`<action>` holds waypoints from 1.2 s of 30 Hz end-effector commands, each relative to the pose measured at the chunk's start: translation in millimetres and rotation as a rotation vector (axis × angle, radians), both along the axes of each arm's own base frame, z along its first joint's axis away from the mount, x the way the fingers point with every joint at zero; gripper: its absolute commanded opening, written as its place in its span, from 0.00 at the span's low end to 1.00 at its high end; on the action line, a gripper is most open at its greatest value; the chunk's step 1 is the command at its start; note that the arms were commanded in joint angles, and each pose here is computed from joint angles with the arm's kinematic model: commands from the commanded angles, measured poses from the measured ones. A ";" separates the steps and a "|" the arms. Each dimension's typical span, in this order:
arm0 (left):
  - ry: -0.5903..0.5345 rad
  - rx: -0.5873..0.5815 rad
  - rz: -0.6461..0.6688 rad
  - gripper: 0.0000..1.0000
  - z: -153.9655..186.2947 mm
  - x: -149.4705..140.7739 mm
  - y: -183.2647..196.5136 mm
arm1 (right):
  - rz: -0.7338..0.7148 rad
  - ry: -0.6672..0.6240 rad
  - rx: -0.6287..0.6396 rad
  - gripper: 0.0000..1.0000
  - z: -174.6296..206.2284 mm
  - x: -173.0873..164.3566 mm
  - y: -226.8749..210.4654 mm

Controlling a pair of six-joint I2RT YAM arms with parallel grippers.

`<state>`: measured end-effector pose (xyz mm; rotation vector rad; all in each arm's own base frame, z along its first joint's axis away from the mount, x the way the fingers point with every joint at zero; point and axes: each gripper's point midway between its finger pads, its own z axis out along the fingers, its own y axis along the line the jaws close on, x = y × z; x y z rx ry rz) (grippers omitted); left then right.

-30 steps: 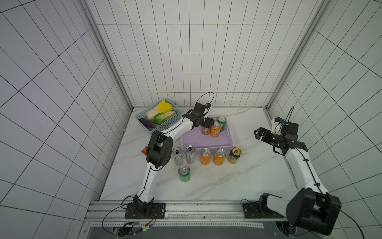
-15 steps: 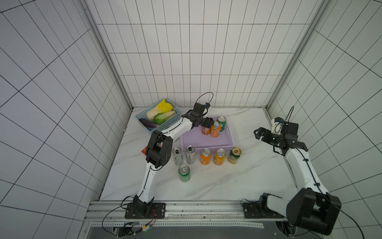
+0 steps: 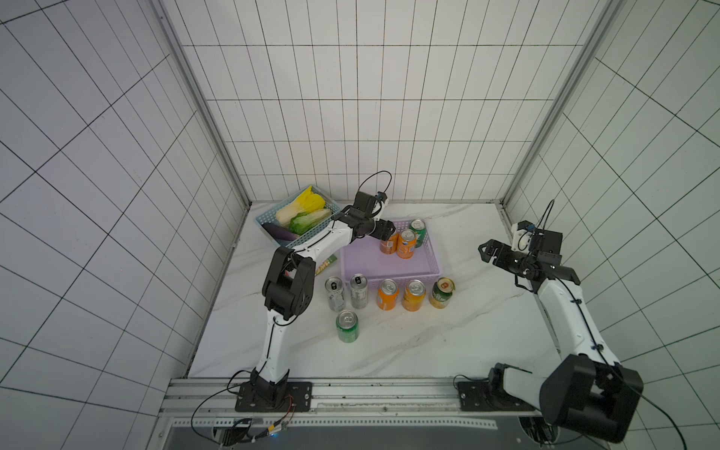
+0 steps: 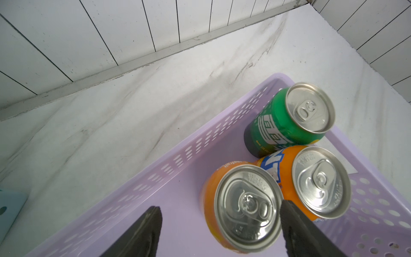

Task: Take out the drinks from the basket
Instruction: Pick up the drink from the basket.

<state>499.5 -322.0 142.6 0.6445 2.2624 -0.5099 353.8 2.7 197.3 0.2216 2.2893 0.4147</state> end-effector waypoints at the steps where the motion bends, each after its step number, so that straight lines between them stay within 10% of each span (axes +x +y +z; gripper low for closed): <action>1: -0.030 0.011 -0.066 0.82 3.0 -8.7 -11.1 | -0.001 0.005 0.012 0.99 -5.9 -6.0 -0.3; 36: 0.004 0.123 -0.078 0.80 -44.3 6.6 -28.7 | -0.007 0.007 0.013 1.00 -5.5 -5.6 -2.3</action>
